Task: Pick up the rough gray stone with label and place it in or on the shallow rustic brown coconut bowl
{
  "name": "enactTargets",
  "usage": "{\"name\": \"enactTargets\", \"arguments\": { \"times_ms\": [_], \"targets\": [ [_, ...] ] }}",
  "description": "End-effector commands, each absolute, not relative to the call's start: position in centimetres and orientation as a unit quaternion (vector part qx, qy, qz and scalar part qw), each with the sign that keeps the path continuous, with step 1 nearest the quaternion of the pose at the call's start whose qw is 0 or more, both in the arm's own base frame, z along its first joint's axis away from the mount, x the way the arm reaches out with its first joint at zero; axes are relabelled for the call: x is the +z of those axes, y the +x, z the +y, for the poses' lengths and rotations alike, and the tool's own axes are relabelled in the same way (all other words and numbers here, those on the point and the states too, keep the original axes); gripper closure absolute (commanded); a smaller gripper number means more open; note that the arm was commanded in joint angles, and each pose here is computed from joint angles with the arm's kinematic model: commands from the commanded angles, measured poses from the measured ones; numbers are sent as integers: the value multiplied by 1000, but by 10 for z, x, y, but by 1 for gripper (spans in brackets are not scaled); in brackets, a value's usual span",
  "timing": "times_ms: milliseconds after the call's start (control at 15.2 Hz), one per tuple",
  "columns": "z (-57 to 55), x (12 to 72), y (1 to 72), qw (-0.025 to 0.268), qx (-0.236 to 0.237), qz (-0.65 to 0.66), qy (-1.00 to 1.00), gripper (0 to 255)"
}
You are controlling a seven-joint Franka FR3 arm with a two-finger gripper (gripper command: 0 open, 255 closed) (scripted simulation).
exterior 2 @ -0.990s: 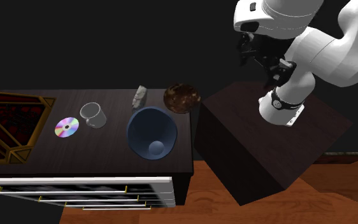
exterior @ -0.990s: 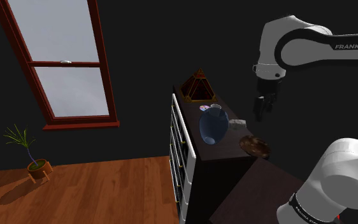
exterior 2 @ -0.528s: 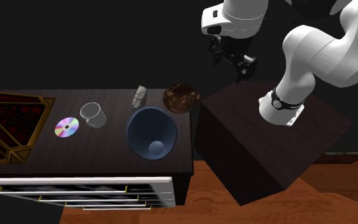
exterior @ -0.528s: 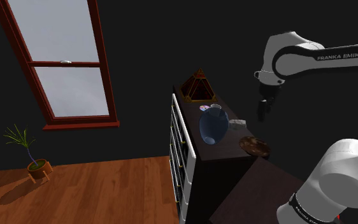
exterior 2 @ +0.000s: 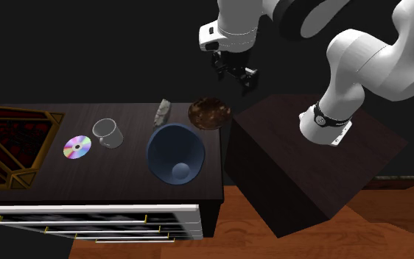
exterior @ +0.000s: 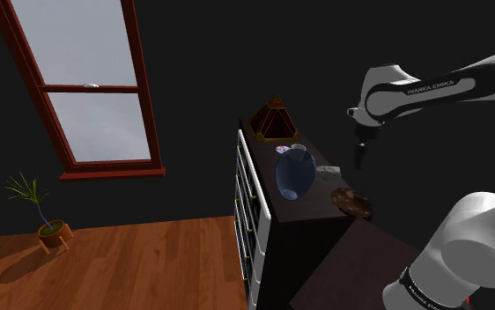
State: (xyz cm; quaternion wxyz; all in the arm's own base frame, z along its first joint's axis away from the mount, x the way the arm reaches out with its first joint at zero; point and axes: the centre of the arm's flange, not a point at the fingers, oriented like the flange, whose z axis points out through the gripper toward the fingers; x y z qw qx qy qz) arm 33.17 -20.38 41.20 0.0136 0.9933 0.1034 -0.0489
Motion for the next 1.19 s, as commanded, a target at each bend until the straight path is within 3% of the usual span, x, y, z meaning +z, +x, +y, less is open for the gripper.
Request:
{"name": "enactTargets", "arguments": {
  "times_ms": [0, 1122],
  "targets": [
    [-228, 397, 340, 12, -45, 121, 992, 0],
    [-384, 271, 444, -15, -13, 256, 966, 0]
  ]
}}
